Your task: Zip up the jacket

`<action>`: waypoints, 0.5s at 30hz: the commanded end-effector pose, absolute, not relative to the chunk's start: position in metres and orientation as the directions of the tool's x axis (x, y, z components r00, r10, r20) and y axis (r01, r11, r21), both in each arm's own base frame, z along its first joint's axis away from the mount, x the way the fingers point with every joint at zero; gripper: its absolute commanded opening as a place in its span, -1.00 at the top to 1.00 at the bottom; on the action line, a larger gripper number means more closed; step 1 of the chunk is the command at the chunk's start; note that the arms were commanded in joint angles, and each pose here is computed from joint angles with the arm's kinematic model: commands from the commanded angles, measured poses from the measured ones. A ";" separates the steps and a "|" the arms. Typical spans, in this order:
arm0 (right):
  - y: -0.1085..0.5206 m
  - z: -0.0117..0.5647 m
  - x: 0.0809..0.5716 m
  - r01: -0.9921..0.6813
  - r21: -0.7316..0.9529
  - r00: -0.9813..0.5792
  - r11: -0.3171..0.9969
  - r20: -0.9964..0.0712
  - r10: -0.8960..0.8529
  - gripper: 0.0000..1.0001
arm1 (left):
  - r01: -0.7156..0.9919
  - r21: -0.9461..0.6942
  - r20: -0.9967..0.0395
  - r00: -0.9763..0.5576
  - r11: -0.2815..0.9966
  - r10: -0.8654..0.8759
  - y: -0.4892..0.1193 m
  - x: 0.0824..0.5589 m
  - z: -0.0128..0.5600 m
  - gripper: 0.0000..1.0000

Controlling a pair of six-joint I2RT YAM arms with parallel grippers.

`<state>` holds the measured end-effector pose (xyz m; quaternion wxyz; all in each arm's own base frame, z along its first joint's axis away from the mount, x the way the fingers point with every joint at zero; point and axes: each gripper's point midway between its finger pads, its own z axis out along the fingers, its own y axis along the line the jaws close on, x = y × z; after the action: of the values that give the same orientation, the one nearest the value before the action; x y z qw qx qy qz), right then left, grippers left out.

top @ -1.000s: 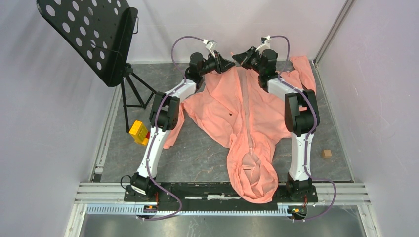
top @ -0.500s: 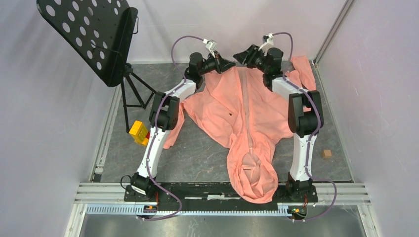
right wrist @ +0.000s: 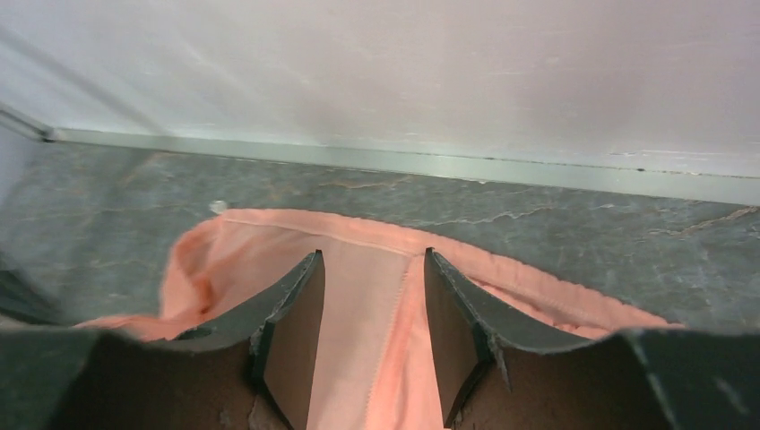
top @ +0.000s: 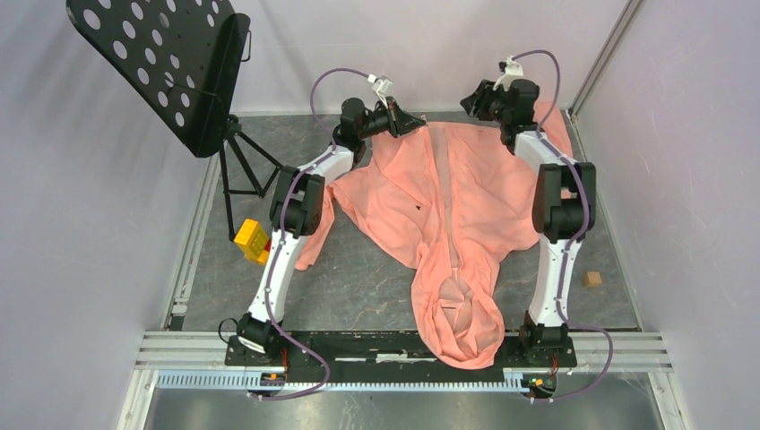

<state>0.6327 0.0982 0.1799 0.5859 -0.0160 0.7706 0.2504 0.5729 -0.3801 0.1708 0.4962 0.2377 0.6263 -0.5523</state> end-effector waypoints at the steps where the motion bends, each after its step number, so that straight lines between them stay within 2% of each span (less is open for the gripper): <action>1: 0.095 0.138 0.656 -0.279 0.224 -0.369 0.934 -0.923 0.111 0.01 | 0.860 -0.449 -0.877 -0.372 0.244 -0.304 -0.376 0.567 0.220 0.95; 8: 0.104 0.115 0.673 -0.198 -0.013 -0.372 0.980 -0.924 -0.087 0.09 | 0.856 -0.450 -0.880 -0.375 0.254 -0.292 -0.380 0.565 0.218 0.95; 15: 0.112 0.091 0.673 -0.146 -0.166 -0.414 0.975 -0.885 -0.213 0.02 | 0.859 -0.442 -0.884 -0.368 0.260 -0.288 -0.381 0.563 0.220 0.95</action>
<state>0.6658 0.1247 0.0821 0.5235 -0.0990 0.8451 0.0447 0.5708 -0.3815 0.1656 0.4810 0.2206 0.6369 -0.5606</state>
